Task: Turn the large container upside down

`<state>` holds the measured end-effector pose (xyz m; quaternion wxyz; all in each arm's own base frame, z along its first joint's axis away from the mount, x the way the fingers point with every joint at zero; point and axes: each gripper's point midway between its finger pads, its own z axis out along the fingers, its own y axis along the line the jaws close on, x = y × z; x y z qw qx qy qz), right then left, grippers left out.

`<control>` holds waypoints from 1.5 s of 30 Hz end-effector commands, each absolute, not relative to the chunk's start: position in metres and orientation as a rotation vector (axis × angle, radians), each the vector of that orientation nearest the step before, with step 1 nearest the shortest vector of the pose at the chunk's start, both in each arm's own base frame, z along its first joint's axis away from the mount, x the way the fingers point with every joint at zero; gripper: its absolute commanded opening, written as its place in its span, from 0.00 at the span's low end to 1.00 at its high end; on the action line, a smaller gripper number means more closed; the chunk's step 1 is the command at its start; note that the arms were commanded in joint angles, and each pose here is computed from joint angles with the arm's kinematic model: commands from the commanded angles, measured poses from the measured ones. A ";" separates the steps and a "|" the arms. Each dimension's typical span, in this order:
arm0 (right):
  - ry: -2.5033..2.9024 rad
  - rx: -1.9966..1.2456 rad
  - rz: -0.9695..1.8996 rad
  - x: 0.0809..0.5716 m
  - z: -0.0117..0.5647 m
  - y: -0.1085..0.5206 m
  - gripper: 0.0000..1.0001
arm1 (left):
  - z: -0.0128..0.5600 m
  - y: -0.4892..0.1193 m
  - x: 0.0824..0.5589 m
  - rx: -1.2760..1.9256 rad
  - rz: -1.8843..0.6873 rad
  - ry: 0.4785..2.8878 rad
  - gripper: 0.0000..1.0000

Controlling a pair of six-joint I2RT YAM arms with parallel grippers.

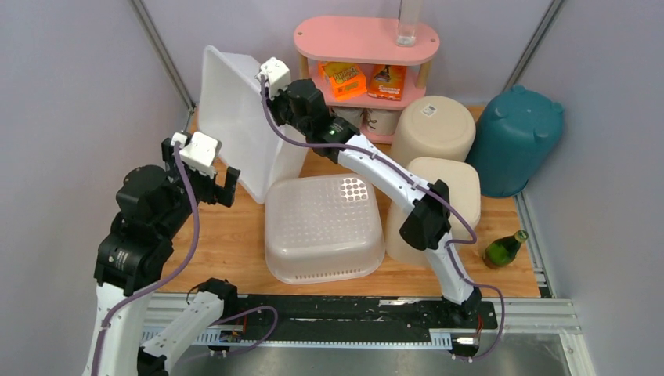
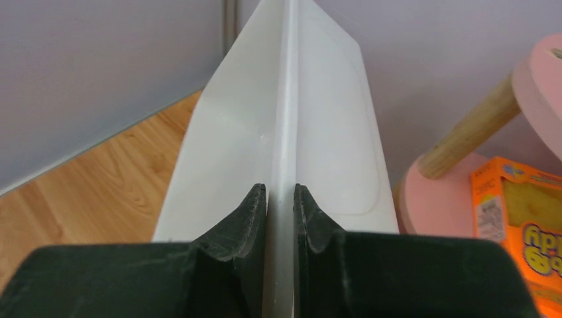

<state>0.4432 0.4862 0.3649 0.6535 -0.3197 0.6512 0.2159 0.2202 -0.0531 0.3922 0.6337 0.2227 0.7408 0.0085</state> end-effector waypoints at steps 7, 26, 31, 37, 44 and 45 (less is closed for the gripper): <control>1.034 -0.635 0.239 0.408 0.482 0.472 0.00 | 0.395 -0.061 0.239 0.119 -0.272 1.912 1.00; 0.824 -1.160 0.133 0.277 0.348 0.534 0.14 | 0.380 -0.005 0.334 -0.576 -0.505 1.976 0.94; 0.963 -1.261 0.299 0.258 0.311 0.539 0.46 | 0.361 -0.011 0.325 -0.568 -0.523 2.019 0.94; 1.018 -1.429 0.540 0.215 0.282 0.539 0.61 | 0.363 -0.013 0.320 -0.542 -0.527 2.009 0.94; 1.133 -1.462 0.780 0.194 0.270 0.545 0.65 | 0.356 -0.014 0.311 -0.518 -0.510 2.031 0.95; 1.150 -1.457 0.765 0.198 0.265 0.547 0.65 | 0.355 -0.014 0.308 -0.509 -0.502 2.033 0.95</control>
